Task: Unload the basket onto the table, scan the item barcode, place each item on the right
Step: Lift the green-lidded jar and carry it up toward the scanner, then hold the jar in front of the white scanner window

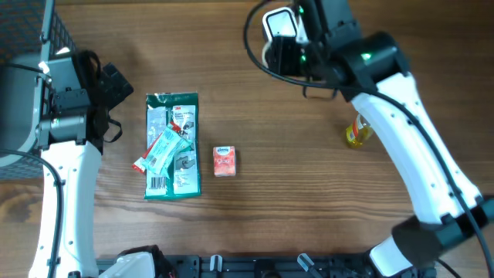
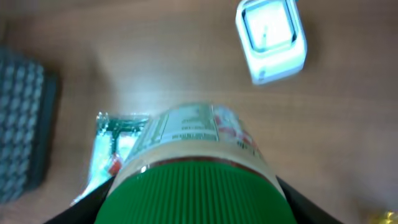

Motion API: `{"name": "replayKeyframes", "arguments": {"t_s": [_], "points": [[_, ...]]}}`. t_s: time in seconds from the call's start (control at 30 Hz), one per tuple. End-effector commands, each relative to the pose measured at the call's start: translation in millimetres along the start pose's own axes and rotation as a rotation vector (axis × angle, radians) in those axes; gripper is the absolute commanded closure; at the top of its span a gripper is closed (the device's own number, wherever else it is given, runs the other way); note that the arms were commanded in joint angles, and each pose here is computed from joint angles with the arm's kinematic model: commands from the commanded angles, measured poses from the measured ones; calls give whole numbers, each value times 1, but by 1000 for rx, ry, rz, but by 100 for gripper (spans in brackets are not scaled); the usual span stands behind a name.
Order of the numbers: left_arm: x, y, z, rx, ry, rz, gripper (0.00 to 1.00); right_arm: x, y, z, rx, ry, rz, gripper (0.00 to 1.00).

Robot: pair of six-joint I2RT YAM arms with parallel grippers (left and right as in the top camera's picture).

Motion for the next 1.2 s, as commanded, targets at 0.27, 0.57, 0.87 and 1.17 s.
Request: {"name": "replayKeyframes", "arguments": {"t_s": [0.27,0.57,0.87,1.17], "points": [[-2,2,-1,-7,-7,5,0,-65,-3,101,156,-335,-219,83],[-2,2,-1,-7,-7,4,0,-96,-20,152,116,-469,-83,96],[-2,2,-1,-7,-7,4,0,-111,-56,187,-34,-409,74,96],[-2,2,-1,-7,-7,4,0,-98,-67,223,-36,-369,71,96]]}}
Point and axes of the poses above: each gripper's point midway between its finger pads, its own z axis out along the fingers, its own y axis along the line the jaws close on, x = y × z, the point moved 4 cm from there along -z, back along the fingers, and after that the axes turned 14 degrees about z, right-handed, at the moved point
